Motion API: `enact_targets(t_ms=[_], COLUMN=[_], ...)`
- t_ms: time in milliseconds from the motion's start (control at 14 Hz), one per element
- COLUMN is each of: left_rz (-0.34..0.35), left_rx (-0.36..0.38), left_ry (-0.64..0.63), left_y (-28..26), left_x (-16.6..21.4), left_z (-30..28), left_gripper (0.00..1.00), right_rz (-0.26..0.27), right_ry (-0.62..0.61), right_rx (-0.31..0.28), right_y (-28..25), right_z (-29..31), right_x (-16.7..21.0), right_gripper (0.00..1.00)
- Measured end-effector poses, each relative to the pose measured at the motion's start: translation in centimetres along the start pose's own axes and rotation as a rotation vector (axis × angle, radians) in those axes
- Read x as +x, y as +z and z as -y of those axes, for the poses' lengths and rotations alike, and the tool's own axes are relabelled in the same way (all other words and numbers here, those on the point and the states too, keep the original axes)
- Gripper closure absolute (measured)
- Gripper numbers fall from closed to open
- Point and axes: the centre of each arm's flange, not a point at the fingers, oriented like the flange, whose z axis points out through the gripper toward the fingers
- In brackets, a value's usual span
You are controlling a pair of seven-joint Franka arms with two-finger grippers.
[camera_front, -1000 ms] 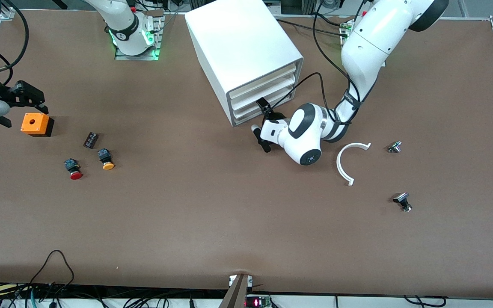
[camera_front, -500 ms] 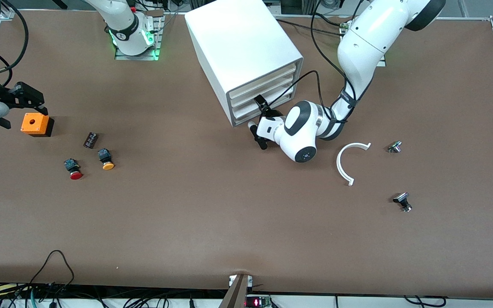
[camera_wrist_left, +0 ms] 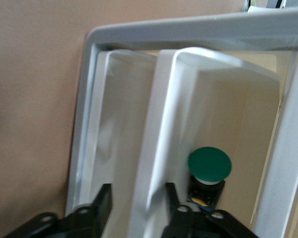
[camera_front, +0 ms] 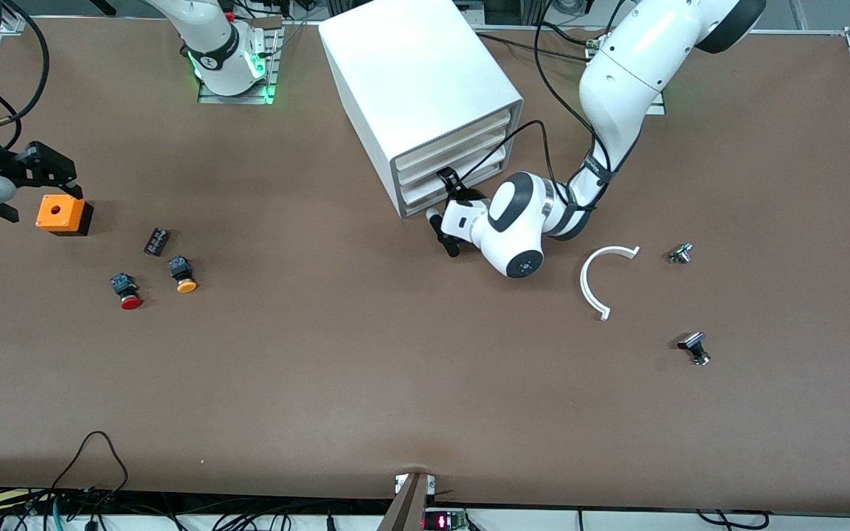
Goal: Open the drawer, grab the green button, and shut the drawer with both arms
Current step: 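Pull the drawer open with the left gripper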
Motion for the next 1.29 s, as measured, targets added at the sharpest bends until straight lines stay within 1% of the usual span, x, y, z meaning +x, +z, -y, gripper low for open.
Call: enact_targets(t_ms=[71, 214, 286, 571, 643, 786, 1286], left_rz=[-0.001, 0.001, 0.001, 0.001, 0.001, -0.005, -0.041], left_rx=[-0.003, -0.009, -0.011, -0.012, -0.015, -0.032, -0.035], left_ry=[0.003, 0.009, 0.011, 0.013, 0.013, 0.020, 0.025], left_y=[-0.1, -0.1, -0.1, -0.1, -0.1, -0.3, -2.5], left_x=[0.0, 0.1, 0.0, 0.0, 0.0, 0.0, -0.8], left_z=[-0.3, -0.7, -0.7, -0.6, -0.7, -0.8, 0.9], left_gripper=[0.66, 0.78, 0.79, 0.79, 0.81, 0.88, 0.88], right_rz=[0.000, 0.000, -0.003, -0.011, -0.011, -0.011, -0.012], right_ry=[0.000, 0.000, 0.000, 0.000, 0.000, 0.001, 0.008], right_rx=[0.000, 0.000, -0.002, -0.006, -0.006, -0.006, -0.007], right_y=[0.0, 0.0, 0.1, 0.1, 0.1, 0.1, 0.1], right_z=[0.0, 0.0, 0.0, -0.1, -0.1, -0.1, -0.4], right_x=[0.0, 0.0, 0.1, 0.3, 0.3, 0.3, 0.1], right_gripper=[0.00, 0.00, 0.00, 0.00, 0.00, 0.00, 0.00])
